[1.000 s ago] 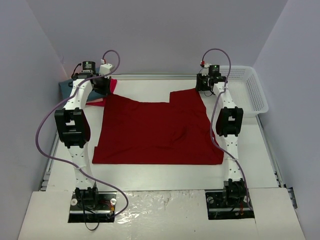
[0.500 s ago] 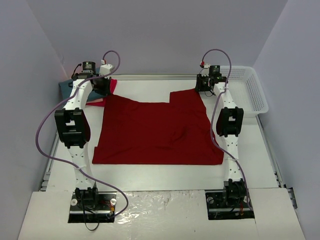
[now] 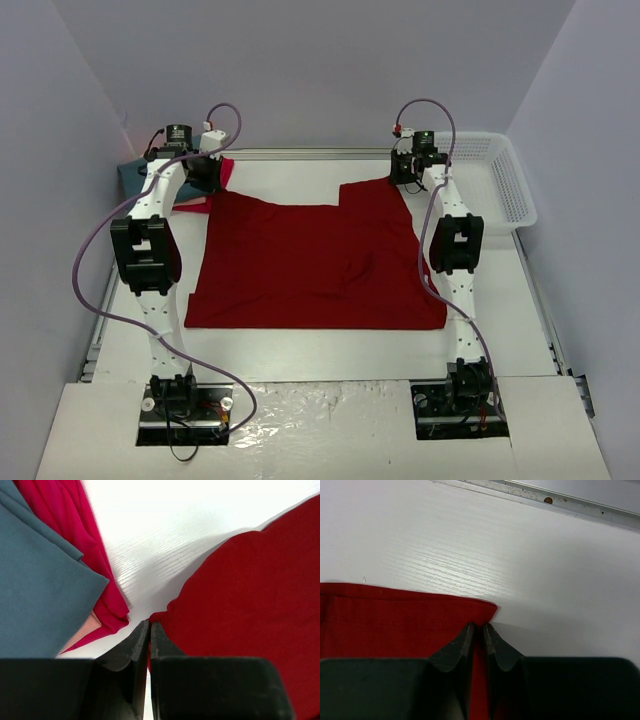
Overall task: Fold and stack the t-shirts
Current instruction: Grap the side of the flattened tshirt furthest away from the robot with both arms
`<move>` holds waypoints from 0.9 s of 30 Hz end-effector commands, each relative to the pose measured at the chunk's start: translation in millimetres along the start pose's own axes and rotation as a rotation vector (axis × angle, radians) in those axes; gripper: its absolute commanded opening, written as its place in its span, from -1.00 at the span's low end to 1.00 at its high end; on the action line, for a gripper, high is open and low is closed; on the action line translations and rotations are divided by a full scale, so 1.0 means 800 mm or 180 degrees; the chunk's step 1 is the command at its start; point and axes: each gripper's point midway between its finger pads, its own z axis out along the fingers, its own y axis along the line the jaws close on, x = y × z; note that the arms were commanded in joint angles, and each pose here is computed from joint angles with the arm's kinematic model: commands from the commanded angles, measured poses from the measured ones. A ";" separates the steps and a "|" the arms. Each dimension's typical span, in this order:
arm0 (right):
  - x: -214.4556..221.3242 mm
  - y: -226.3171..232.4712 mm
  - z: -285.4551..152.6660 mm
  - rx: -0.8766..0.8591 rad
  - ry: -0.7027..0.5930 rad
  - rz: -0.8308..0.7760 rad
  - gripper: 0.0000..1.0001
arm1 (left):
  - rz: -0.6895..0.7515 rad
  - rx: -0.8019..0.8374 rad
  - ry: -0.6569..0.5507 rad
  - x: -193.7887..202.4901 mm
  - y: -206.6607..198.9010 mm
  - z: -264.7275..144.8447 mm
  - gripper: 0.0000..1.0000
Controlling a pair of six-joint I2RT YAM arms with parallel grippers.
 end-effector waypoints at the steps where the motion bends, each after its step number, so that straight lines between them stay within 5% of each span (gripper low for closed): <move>1: 0.033 0.002 0.010 0.0028 0.0247 -0.0020 -0.85 | 0.0110 0.0001 -0.0097 -0.020 -0.005 -0.013 -0.95; 2: 0.031 0.003 0.010 0.0037 0.0241 -0.0030 -1.00 | 0.0104 0.0006 -0.0085 -0.018 -0.005 -0.011 -0.95; 27: -0.067 0.001 -0.114 0.0092 -0.0222 -0.0122 -1.00 | -0.0087 0.0003 -0.0367 -0.029 -0.005 -0.042 -0.95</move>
